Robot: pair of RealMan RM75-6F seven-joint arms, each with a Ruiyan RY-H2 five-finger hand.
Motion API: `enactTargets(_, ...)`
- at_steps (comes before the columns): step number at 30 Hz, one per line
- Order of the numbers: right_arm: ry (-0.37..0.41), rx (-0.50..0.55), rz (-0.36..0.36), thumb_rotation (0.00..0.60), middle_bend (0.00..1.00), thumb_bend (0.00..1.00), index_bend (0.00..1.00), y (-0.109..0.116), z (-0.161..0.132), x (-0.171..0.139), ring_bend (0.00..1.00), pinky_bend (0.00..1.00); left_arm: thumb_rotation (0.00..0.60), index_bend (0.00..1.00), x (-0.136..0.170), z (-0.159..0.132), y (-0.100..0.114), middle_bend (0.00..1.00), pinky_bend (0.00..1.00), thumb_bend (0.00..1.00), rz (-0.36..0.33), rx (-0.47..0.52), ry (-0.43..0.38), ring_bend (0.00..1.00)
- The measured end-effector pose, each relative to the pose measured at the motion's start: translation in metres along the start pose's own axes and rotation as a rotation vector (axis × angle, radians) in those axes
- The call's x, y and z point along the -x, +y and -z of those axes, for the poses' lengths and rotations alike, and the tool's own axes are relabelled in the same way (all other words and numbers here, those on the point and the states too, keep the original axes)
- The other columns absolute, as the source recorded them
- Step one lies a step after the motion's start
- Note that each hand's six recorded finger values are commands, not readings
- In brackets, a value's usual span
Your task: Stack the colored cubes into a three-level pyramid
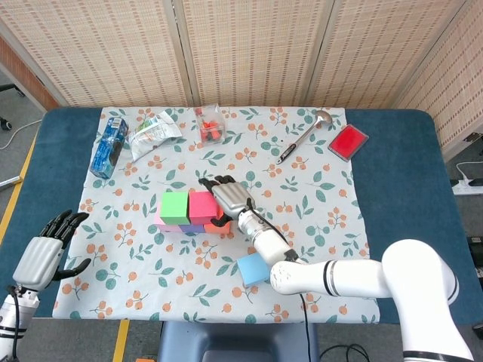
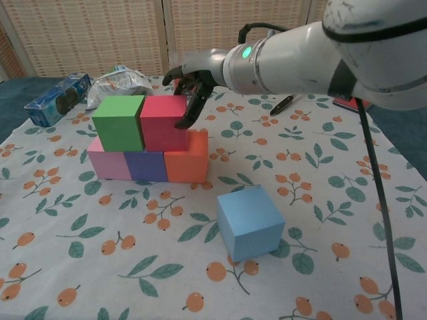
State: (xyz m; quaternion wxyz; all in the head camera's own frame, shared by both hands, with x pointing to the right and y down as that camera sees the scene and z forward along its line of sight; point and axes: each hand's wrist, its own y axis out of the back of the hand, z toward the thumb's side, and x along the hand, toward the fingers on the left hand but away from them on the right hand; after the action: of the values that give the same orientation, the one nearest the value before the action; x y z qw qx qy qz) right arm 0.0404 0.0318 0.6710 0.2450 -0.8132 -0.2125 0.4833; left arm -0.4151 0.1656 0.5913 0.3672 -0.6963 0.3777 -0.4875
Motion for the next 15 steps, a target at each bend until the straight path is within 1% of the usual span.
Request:
enactTargets(7,-0.008,0.006,-0.013,0.6,0.13,0.22,0.0,-0.0003,0.006,-0.0027,0.0,0.0,0.6,0.09,-0.0005,-0.0034,0.0002,0.12,0.16,0.25,0.001,-0.001,-0.007,0.05)
enactTargets(15,0.001,0.018,-0.018,0.6,0.15,0.22,0.0,-0.0016,0.0079,-0.0028,0.0,0.0,0.6,0.09,-0.0006,-0.0037,-0.0013,0.12,0.16,0.25,0.009,-0.001,-0.004,0.05)
